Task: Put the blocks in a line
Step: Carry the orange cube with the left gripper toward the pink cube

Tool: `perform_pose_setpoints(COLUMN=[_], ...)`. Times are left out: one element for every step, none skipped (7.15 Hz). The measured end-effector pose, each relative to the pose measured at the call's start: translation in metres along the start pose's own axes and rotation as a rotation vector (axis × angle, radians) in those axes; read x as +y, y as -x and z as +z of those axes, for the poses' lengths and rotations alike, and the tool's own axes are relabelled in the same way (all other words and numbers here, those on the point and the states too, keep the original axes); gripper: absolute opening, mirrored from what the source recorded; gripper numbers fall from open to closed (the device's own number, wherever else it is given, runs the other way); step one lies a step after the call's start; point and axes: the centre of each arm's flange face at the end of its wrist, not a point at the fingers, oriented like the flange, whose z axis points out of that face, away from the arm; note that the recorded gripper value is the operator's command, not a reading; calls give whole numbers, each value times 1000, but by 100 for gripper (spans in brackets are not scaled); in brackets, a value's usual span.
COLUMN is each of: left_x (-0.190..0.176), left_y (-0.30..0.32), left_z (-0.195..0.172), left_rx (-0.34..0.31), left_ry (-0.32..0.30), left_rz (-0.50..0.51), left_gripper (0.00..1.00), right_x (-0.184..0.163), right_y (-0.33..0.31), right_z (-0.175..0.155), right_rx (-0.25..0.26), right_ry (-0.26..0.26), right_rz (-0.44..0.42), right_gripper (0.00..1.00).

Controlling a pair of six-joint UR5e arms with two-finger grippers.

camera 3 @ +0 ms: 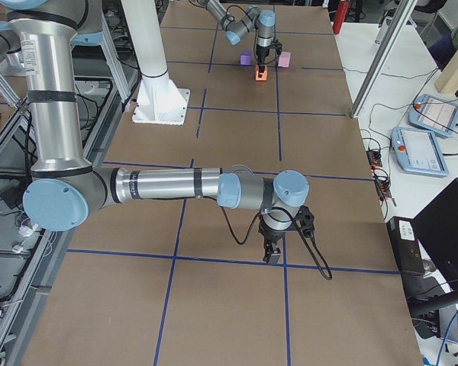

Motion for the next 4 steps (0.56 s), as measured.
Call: perform_pose_setpoints(left_x=[-12, -26, -36, -38], left_y=[8, 20, 38, 64], left_z=[-31, -61, -81, -84], left_rx=[-2, -21, -45, -72], left_ry=[-29, -56, -70, -67], left_rz=[16, 53, 86, 112], left_gripper=[23, 24, 24, 24], right_x=[0, 0, 0, 0], right_y=[0, 0, 0, 0], right_z=[0, 0, 0, 0], right_rx=[0, 0, 0, 0], right_ry=[0, 0, 0, 0], right_rz=[0, 0, 0, 0], right_gripper=[100, 100, 100, 100])
